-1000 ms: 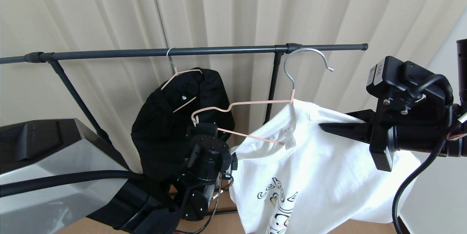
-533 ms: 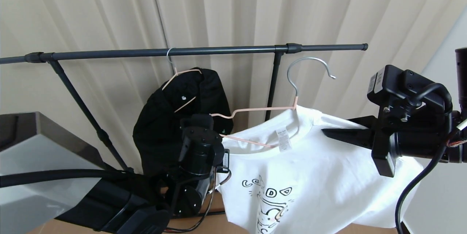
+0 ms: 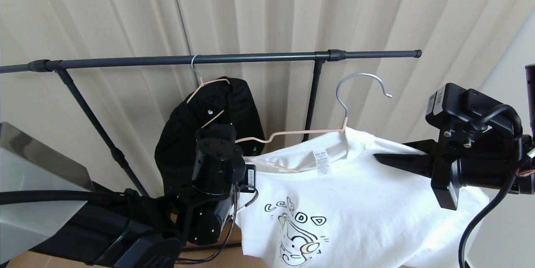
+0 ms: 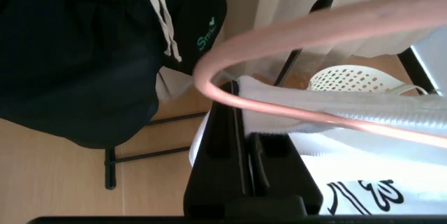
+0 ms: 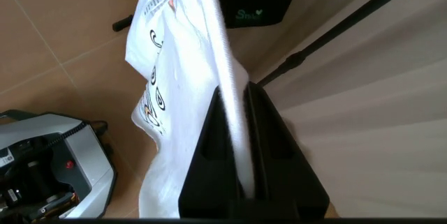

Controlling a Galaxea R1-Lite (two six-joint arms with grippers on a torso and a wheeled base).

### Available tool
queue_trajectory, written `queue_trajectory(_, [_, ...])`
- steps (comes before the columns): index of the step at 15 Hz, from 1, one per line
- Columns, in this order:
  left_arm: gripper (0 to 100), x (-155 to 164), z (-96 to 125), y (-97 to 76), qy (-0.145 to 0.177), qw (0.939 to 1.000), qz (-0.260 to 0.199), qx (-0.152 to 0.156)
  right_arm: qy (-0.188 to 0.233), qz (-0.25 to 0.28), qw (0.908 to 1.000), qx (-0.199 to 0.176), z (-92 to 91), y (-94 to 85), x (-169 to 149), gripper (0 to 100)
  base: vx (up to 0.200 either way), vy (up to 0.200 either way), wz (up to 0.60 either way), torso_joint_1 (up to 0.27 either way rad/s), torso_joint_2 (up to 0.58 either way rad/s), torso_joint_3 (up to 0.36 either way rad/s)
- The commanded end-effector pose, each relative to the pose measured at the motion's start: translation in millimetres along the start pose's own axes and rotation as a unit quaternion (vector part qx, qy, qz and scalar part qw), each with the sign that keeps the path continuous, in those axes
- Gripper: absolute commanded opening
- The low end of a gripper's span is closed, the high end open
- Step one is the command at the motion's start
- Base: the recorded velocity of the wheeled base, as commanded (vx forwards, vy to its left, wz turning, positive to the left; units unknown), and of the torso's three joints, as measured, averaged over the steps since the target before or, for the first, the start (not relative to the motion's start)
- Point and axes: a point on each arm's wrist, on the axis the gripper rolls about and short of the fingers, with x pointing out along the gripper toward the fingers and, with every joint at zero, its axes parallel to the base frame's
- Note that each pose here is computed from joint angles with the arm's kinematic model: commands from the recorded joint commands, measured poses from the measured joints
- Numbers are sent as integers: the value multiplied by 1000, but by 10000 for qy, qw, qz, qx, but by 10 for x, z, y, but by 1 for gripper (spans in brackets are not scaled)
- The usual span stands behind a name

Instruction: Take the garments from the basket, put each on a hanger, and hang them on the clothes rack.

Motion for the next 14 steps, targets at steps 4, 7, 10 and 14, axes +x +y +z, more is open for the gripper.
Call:
queue_trajectory(4, [0,42,48,84,-46,9999,136,-75,39,-55,10000,39,-46,-2,-40,0,0,0,0,0,0,0])
queue_trajectory(7, [0,-26,154,120,-193,9997,120,-69,53,-64,10000,33,-72,19,-68,0,0,0,0,0,0,0])
queue_trajectory(10, [0,-5,196,190,-233,9995,216,-56,38,-82,10000,20,-77,31,-99,0,0,0,0,0,0,0])
queue_trajectory(14, [0,15,238,242,-280,9992,288,-85,74,-70,9999,28,-128,68,-129,0,0,0,0,0,0,0])
